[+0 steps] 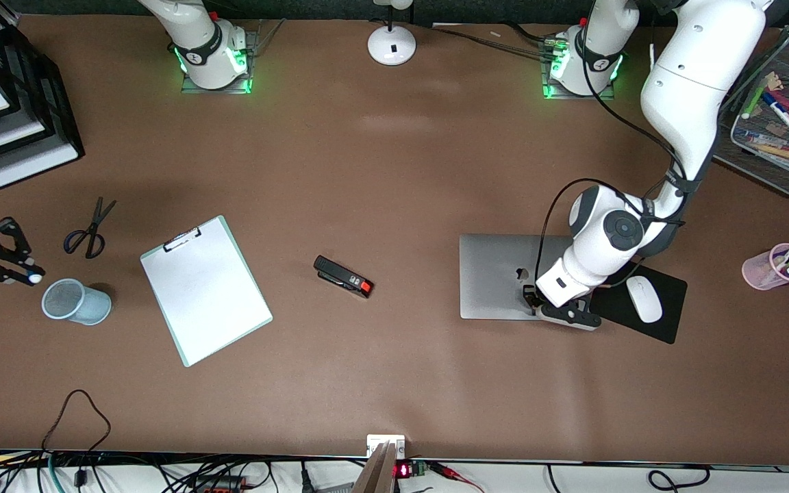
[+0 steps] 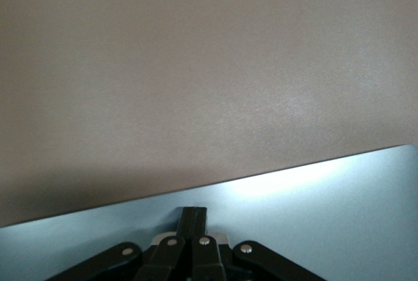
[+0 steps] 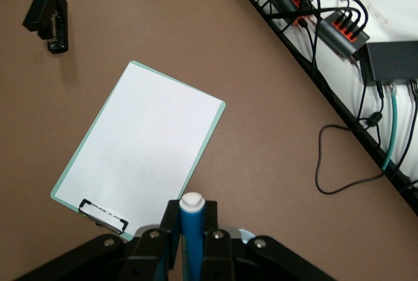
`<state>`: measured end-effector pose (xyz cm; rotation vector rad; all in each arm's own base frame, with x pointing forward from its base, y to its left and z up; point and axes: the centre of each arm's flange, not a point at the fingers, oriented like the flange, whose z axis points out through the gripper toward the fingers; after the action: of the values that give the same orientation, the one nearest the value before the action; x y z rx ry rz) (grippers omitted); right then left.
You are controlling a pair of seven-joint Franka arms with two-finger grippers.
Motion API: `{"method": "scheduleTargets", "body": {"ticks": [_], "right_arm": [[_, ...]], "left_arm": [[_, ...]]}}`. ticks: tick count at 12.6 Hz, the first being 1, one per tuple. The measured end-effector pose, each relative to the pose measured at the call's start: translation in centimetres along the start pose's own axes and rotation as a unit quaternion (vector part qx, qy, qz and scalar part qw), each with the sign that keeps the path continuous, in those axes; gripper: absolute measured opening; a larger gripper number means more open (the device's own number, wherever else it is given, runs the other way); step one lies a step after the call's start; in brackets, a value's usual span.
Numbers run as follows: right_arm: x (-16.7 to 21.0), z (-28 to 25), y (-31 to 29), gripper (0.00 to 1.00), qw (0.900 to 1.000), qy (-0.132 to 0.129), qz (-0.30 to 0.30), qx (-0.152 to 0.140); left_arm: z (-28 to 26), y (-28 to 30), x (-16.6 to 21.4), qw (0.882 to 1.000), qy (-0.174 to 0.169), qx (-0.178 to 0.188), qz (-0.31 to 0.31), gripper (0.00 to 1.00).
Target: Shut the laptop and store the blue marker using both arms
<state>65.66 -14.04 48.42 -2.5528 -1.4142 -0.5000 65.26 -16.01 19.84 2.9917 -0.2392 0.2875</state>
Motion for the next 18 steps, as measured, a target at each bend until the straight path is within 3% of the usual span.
{"method": "scheduleTargets", "body": {"ticks": [3,5,9,12,15,18], "right_arm": [[-4.3,0.3,1.1,0.18,0.995,0.071,-0.053,0.033],[-7.8,1.1,2.3,0.18,0.985,0.127,-0.109,0.031],[-12.1,3.2,2.9,0.18,0.968,0.184,-0.165,0.049],[-13.8,5.4,3.2,0.18,0.95,0.233,-0.199,0.059],[-15.6,7.2,4.5,0.18,0.935,0.266,-0.224,0.062],[-16.5,8.9,5.8,0.18,0.926,0.29,-0.236,0.052]], "left_arm": [[-5.5,0.3,1.2,0.999,-0.045,0.024,0.009,0.01],[-10.7,0.7,1.5,0.995,-0.09,0.045,0.014,0.01],[-21.5,1.7,1.8,0.983,-0.167,0.077,0.024,0.04],[-27.5,3.2,1.0,0.976,-0.197,0.088,0.031,0.09],[-30.5,3.7,0.2,0.975,-0.198,0.096,0.032,0.35],[-31.1,3.7,0.1,0.976,-0.194,0.097,0.032,0.69]]}}
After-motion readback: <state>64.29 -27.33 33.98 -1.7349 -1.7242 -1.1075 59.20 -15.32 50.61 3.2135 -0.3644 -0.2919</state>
